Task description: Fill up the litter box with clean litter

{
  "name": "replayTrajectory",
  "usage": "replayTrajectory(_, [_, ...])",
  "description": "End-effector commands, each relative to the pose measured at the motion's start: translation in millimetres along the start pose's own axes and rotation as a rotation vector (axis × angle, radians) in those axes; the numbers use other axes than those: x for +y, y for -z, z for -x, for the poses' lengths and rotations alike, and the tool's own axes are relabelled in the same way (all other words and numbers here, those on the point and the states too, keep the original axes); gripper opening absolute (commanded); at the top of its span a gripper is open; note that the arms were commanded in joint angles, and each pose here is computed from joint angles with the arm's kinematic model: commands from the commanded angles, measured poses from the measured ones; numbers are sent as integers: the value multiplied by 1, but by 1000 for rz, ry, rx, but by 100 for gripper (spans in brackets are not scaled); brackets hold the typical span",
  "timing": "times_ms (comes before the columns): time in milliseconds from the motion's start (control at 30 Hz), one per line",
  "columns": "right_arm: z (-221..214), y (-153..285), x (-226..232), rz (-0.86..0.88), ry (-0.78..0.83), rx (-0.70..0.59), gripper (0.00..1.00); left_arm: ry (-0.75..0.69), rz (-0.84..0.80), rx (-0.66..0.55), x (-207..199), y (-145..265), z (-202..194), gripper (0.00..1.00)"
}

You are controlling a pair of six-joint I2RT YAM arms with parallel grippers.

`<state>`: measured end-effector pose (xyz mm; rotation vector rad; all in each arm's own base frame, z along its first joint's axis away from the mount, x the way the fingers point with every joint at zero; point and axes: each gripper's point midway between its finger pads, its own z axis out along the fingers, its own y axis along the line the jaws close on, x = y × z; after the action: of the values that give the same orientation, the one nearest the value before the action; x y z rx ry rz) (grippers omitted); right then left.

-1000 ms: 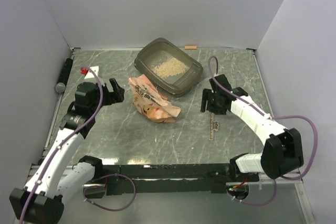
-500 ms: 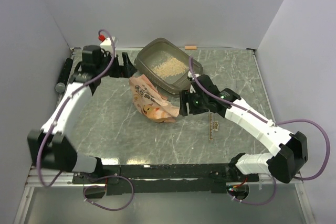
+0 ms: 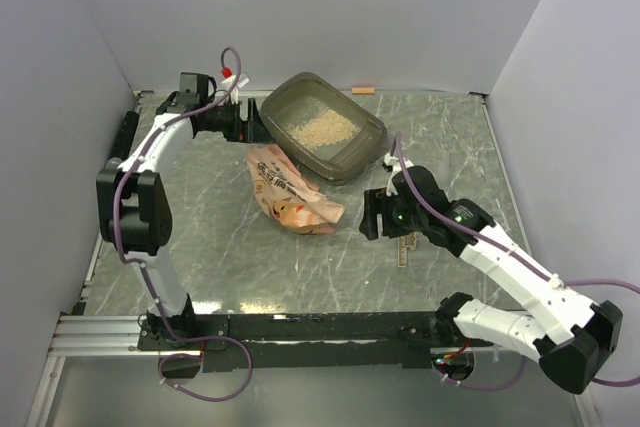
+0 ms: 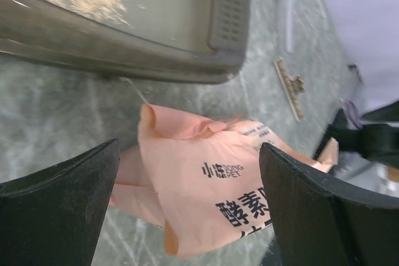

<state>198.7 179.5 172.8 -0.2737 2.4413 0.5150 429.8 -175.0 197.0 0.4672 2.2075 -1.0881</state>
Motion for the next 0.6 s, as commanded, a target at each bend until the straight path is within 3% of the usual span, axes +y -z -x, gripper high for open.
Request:
replayTrajectory(0, [0, 14, -6, -11, -3, -44, 77, 19, -173, 59, -23, -2, -7, 97])
replayTrajectory(267, [-4, 18, -10, -15, -3, -60, 78, 12, -151, 105, -5, -13, -26, 97])
replayTrajectory(567, [-13, 15, -9, 5, -14, -46, 78, -5, -262, 233, -25, -48, -60, 97])
